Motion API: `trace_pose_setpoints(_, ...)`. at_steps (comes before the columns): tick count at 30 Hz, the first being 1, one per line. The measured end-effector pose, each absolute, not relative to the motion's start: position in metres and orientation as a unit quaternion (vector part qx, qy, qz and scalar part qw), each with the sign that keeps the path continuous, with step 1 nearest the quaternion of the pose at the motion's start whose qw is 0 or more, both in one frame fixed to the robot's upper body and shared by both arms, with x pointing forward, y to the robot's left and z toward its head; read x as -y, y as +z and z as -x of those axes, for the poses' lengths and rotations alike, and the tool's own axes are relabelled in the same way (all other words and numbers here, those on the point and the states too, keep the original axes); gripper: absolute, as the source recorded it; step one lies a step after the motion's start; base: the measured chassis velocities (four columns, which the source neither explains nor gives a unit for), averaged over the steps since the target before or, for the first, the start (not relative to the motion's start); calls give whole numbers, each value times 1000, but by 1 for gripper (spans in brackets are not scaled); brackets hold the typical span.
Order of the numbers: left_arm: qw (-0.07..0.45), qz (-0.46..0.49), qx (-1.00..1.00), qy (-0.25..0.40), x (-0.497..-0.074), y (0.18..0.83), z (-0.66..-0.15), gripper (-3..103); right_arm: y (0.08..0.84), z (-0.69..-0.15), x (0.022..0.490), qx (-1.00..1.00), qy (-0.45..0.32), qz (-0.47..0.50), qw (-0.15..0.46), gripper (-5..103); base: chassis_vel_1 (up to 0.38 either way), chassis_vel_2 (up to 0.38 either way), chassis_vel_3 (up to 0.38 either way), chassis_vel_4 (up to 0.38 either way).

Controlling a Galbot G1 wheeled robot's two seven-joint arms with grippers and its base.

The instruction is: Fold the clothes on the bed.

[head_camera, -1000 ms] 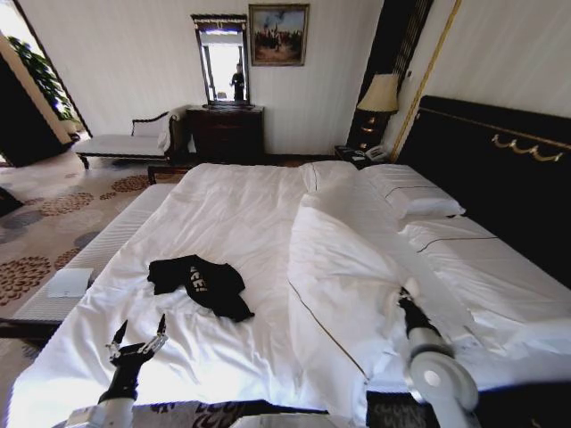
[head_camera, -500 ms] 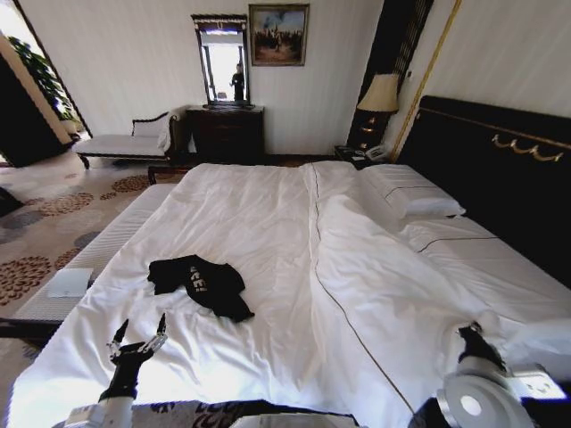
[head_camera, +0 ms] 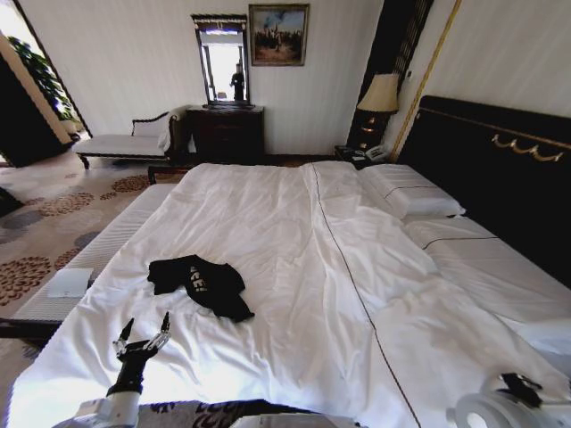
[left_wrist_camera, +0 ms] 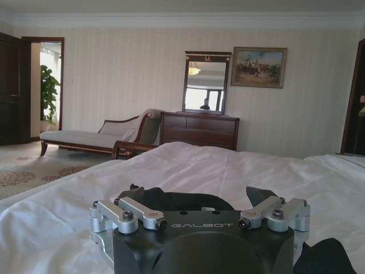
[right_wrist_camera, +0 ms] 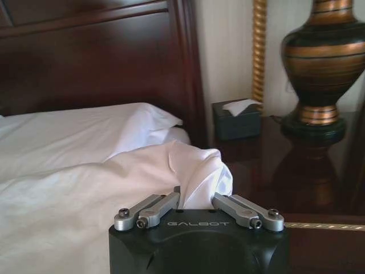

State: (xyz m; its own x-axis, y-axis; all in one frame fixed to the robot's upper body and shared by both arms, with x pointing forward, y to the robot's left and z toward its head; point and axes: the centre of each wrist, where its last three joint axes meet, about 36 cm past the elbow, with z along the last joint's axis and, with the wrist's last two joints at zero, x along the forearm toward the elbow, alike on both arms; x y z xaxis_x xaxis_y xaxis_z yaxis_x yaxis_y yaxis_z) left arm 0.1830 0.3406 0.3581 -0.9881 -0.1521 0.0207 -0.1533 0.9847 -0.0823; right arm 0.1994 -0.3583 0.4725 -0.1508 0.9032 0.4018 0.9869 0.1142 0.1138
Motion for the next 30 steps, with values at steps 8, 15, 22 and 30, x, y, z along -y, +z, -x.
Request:
trace_pose_setpoints(8, 6, -80, 995, 52, -341, 347, -191, 100, 461, -180, 380, 708, -162, 671, 150, 3, 0, 0, 0, 0)
trace_pose_setpoints(15, 7, -80, 995, 55, -341, 344, -192, 100, 439, -173, 393, 692, -148, 684, 177, 3, 0, 0, 0, 0)
trace_pose_setpoints(22, 11, -82, 995, 51, -342, 341, -187, 100, 394, -184, 396, 673, -124, 692, 229, 3, 0, 0, 0, 0)
trace_pose_setpoints(30, 7, -84, 996, 41, -345, 351, -181, 100, 417, -177, 387, 682, -68, 699, 203, 40, 0, 0, 0, 0)
